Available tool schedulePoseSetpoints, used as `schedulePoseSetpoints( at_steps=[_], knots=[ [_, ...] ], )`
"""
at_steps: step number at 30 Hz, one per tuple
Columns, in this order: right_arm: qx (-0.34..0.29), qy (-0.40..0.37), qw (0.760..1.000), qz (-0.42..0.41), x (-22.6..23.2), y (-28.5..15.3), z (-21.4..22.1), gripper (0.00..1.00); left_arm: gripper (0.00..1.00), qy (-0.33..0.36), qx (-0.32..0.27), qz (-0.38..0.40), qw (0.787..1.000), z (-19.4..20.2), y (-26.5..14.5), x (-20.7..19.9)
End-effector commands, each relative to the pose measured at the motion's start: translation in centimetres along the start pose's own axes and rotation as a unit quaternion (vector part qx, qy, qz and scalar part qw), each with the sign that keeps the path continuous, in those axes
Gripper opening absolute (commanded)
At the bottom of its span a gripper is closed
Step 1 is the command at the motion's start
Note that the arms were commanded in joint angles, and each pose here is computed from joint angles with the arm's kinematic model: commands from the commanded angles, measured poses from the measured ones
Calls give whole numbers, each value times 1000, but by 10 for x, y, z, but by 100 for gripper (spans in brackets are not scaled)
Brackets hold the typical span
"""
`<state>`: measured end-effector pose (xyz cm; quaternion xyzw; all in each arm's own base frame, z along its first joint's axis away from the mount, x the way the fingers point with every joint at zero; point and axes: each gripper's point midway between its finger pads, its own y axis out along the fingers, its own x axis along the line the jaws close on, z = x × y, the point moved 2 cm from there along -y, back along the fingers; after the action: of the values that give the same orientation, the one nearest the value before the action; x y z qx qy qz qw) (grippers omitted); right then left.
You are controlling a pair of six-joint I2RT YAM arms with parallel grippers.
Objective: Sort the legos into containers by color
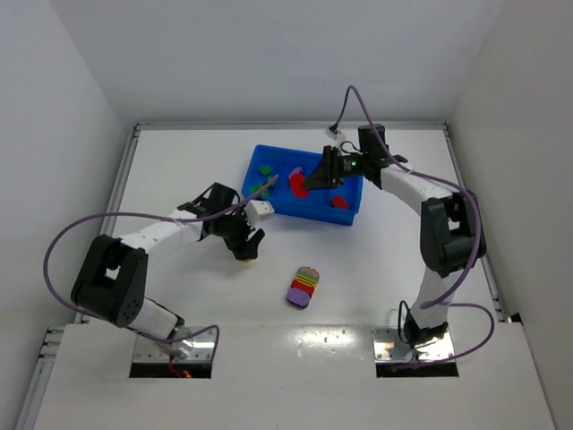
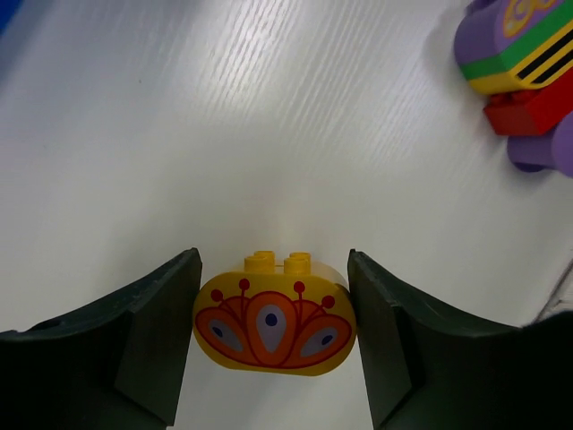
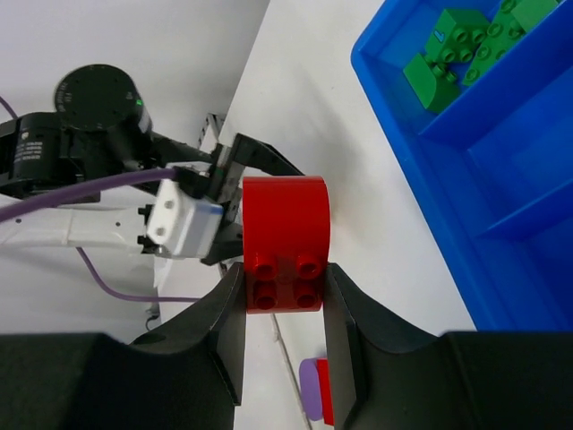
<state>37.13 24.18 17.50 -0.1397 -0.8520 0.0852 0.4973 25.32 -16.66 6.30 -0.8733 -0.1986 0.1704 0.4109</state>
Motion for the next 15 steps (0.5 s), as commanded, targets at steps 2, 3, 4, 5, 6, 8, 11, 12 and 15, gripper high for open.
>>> schedulePoseSetpoints(
  at_steps=[2,3,4,5,6,8,11,12,15],
  knots=[
    [-19,-37,999,0,13,-15,-7,4,40,47,-125,18,991,-76,-33,-9],
    [-17,-33,999,1,11,-15,-4,4,40,51,-145,28,988,-88,-41,-14],
    [-25,-36,999,6,11,-19,-8,4,40,58,-170,56,982,-102,-50,-25],
    [-23,-32,999,7,9,-19,-5,4,40,71,-197,66,976,-123,-62,-28],
    [-26,-31,999,10,9,-23,-5,4,39,55,-214,79,972,-134,-72,-29],
    [-30,-35,999,13,10,-24,-7,4,39,48,-249,135,958,-164,-89,-36],
    [-47,-30,998,31,1,-34,-11,4,39,-44,-266,195,943,-187,-98,-28],
    [-50,-30,998,36,-1,-34,-11,4,39,-50,-278,191,940,-193,-102,-24],
    [-61,-31,997,44,-2,-43,-15,4,39,-21,-312,130,941,-213,-98,-6]
  ],
)
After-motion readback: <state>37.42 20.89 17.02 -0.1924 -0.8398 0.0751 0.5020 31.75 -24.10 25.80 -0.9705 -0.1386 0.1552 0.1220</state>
